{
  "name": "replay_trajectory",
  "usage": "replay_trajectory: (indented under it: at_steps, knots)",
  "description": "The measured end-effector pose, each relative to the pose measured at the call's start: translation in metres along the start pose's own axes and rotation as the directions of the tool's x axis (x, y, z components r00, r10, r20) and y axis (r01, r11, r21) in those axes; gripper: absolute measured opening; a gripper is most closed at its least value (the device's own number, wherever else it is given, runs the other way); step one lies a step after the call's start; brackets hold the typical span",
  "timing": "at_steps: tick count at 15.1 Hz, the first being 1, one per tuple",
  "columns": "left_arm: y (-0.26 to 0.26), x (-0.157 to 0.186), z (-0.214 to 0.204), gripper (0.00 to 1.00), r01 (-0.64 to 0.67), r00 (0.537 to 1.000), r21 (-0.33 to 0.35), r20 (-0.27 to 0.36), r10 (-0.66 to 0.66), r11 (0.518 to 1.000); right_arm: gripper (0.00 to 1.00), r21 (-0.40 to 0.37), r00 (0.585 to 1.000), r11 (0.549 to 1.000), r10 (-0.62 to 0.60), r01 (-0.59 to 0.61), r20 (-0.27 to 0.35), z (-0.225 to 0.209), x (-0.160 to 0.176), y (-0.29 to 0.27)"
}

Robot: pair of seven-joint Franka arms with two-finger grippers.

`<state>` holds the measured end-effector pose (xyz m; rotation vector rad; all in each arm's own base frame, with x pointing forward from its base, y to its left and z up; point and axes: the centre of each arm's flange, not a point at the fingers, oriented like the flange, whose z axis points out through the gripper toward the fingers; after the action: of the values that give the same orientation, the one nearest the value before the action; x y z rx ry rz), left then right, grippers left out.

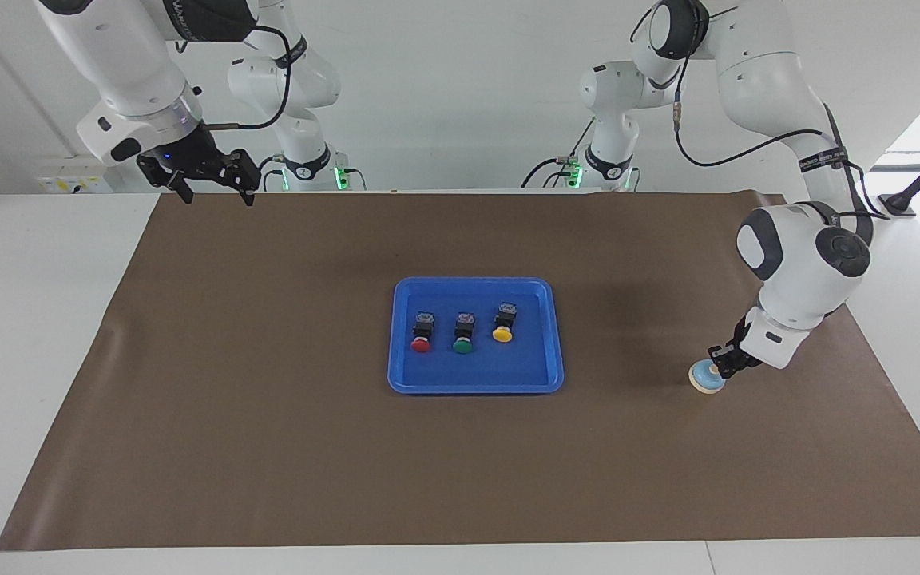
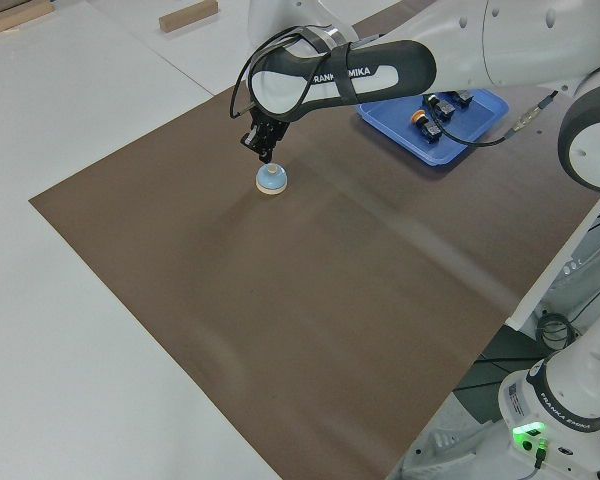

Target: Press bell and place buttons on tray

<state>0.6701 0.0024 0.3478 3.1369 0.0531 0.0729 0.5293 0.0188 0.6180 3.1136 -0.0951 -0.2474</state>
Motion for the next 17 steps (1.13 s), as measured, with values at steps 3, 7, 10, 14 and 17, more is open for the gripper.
replay_trajectory:
  at_steps: [3,7,10,14,17]
  knots:
    - [0.002,-0.004,0.01,0.01,-0.003,0.999,-0.002,-0.046,0.003,1.0,1.0,0.0,1.0,1.0,0.0,0.0,0.0,0.0,0.0,0.0]
    - [0.002,-0.006,0.012,0.01,-0.003,0.999,-0.003,-0.049,0.003,1.0,1.0,0.0,1.0,1.0,0.0,0.0,0.0,0.0,0.0,0.0]
    - [-0.001,-0.006,-0.004,0.01,0.001,1.0,0.0,-0.016,-0.001,1.0,1.0,0.0,1.0,1.0,0.0,0.0,0.0,0.0,0.0,0.0]
    - [-0.002,-0.008,-0.081,0.01,0.003,1.0,0.004,-0.015,-0.003,1.0,1.0,0.0,1.0,1.0,0.0,0.0,0.0,0.0,0.0,0.0]
    - [-0.002,-0.021,-0.135,0.01,0.004,0.999,0.007,-0.032,-0.004,1.0,1.0,0.0,1.0,1.0,0.0,0.0,0.0,0.0,0.0,0.0]
